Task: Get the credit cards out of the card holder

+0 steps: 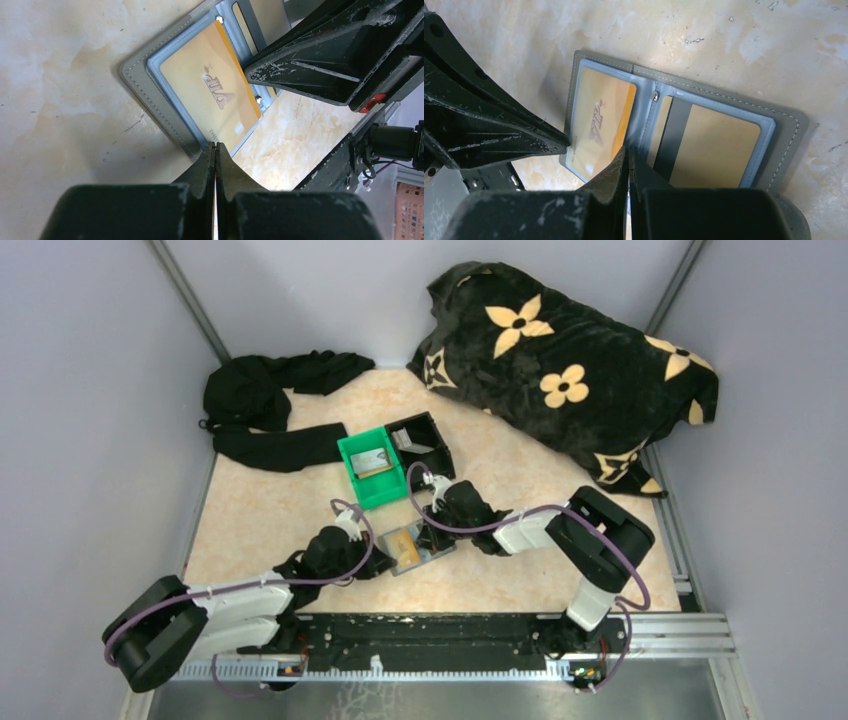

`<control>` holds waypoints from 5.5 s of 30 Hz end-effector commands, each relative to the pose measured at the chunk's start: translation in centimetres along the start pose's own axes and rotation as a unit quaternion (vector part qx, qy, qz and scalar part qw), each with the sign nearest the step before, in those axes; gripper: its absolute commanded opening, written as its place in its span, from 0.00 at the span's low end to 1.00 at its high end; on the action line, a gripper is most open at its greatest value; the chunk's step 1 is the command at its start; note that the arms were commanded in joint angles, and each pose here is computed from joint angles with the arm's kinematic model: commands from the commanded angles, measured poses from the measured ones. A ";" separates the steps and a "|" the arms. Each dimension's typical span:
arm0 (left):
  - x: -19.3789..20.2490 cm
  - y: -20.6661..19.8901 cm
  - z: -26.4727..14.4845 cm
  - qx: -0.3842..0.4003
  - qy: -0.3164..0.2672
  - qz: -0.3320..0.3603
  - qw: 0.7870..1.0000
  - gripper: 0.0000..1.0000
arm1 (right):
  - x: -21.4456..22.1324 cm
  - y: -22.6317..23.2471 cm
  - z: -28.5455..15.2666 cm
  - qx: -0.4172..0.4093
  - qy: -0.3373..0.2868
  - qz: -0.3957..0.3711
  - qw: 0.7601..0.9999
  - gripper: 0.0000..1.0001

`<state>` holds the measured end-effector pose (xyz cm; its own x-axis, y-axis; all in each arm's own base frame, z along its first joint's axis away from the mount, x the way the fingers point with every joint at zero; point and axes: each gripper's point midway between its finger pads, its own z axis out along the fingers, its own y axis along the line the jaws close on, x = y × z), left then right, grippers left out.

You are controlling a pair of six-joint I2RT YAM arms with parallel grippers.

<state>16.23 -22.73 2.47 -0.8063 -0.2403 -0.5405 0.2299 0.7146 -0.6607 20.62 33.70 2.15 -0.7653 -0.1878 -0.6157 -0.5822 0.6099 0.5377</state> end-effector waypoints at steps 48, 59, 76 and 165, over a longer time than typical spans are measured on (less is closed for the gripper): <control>0.0 3.8 -0.2 -0.075 -0.008 -0.002 0.997 0.00 | -5.6 -1.5 -4.2 -0.048 -0.075 0.018 0.996 0.00; -2.2 3.0 -0.2 -0.076 -0.028 0.014 0.997 0.04 | -6.4 -2.0 -3.6 -0.036 -0.060 0.011 0.997 0.00; -1.6 3.8 0.5 -0.081 -0.007 0.009 0.997 0.06 | -4.7 -3.6 -2.0 -0.028 -0.055 0.031 0.998 0.16; -2.2 0.4 4.3 0.049 0.004 -0.026 0.998 0.02 | -8.5 -6.6 -8.5 0.026 -0.168 0.041 0.985 0.00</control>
<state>20.20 -25.45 1.90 -0.8262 -0.2924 -0.4815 0.2408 0.5894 -0.7711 27.08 25.59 5.71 -0.7540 0.0430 -0.6554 -0.4808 0.6437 0.5954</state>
